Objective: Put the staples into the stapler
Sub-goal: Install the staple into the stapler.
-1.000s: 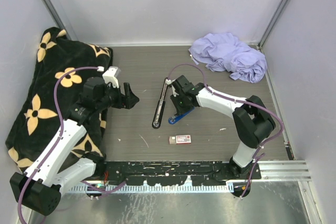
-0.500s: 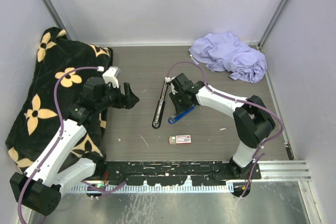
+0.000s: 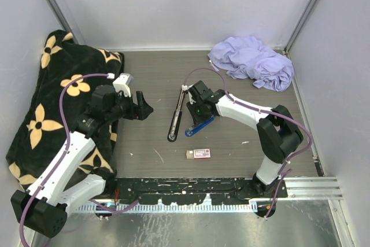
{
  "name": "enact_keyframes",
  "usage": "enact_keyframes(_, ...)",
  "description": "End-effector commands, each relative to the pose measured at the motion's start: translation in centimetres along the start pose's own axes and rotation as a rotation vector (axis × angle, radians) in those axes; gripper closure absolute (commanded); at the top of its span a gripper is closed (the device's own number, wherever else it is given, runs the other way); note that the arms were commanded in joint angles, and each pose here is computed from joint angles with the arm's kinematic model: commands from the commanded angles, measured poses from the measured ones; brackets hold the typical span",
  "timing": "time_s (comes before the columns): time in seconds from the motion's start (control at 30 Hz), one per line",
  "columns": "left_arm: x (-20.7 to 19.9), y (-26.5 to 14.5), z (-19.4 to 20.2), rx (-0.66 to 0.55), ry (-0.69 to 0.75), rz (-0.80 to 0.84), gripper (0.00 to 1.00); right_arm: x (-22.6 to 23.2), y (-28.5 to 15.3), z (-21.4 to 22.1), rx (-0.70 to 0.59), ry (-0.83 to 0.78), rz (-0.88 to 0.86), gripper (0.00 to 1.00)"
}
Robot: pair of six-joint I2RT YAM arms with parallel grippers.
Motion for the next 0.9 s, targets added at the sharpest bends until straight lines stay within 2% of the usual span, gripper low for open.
enact_keyframes(0.0,-0.5,-0.2,-1.2,-0.041,0.014,0.021,0.23,0.3,-0.3,-0.8,-0.032,0.008,-0.022,0.73)
enact_keyframes(0.17,-0.5,-0.2,-1.2,-0.04,0.014,0.029,0.23,0.2,-0.4,-0.6,-0.038,0.015,-0.019,0.73)
enact_keyframes(0.33,-3.9,0.8,-0.2,-0.046,0.007,0.212,0.25,0.2,-1.4,-1.2,-0.1,0.035,-0.036,0.73)
enact_keyframes(0.53,-9.4,4.3,4.6,-0.039,0.243,0.35,0.27,-0.5,-2.8,-2.1,-0.152,0.051,-0.068,0.72)
enact_keyframes(0.63,-11.4,5.6,5.6,-0.094,0.321,0.418,0.27,-0.8,-2.9,-2.0,-0.15,0.046,-0.082,0.72)
enact_keyframes(0.87,-12.1,9.4,8.8,-0.164,0.476,0.436,0.3,-1.3,-3.0,-1.1,-0.149,0.054,-0.088,0.72)
Point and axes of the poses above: each gripper's point midway between its finger pads, its own y axis out along the fingers, its own x axis along the line the jaws close on, z = x × y, the point moved 2 cm from there along -y, back along the fingers
